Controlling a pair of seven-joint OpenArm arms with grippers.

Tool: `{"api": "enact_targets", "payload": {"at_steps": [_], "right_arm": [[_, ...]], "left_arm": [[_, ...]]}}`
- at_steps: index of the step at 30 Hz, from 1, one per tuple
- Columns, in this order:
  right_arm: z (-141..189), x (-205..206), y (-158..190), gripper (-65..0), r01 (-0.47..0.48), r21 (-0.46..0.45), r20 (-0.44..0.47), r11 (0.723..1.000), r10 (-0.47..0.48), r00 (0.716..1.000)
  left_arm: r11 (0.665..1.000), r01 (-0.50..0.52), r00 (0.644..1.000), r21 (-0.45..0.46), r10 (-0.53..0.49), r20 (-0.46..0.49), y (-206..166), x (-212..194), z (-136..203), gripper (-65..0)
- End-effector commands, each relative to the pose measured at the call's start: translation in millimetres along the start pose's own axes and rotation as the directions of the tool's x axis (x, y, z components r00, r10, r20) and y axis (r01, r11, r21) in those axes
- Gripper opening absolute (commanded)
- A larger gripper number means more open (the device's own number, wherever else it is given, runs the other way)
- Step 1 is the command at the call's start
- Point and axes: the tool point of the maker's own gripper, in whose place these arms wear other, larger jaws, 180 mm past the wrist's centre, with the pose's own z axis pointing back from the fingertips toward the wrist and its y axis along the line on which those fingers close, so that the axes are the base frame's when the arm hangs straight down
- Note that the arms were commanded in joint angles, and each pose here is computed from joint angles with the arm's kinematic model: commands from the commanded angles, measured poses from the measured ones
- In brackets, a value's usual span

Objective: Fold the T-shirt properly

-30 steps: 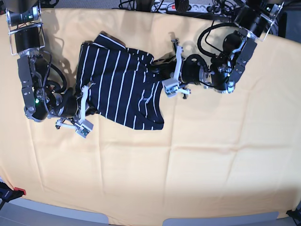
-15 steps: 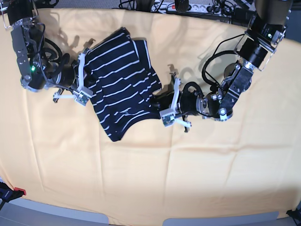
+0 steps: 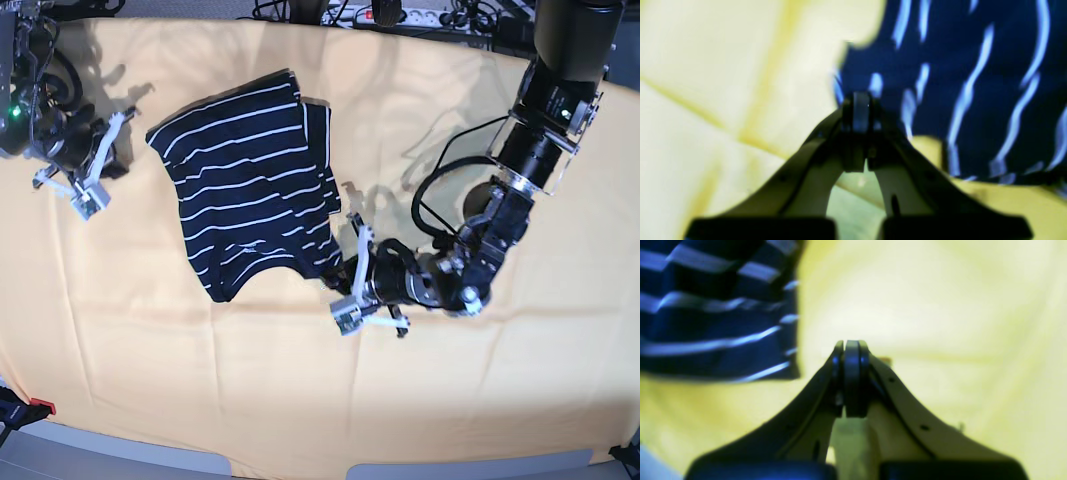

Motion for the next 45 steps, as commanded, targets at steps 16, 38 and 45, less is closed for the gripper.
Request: {"api": "enact_targets", "payload": {"at_steps": [16, 38, 45], "right_arm": [[-28.5, 2.4, 29.0, -65.0, 0.055, -0.007, 0.107, 0.998, -0.054, 0.993], [-26.6, -37.8, 64.3, -65.0, 0.228, 0.125, -0.028, 0.966, -0.226, 0.974], [13.6, -6.9, 20.5, -65.0, 0.281, 0.007, 0.138, 0.96, -0.279, 0.95]], "left_arm": [[0.97, -0.242, 0.92, -0.003, 0.23, 0.316, 39.5, 14.1, 144.6, -65.0], [0.925, -0.378, 0.884, -0.041, 0.374, 0.282, 19.8, -39.0, 148.5, -65.0], [0.9, -0.389, 0.866, -0.195, 0.43, 0.255, -5.4, -32.5, 150.7, -65.0]]}}
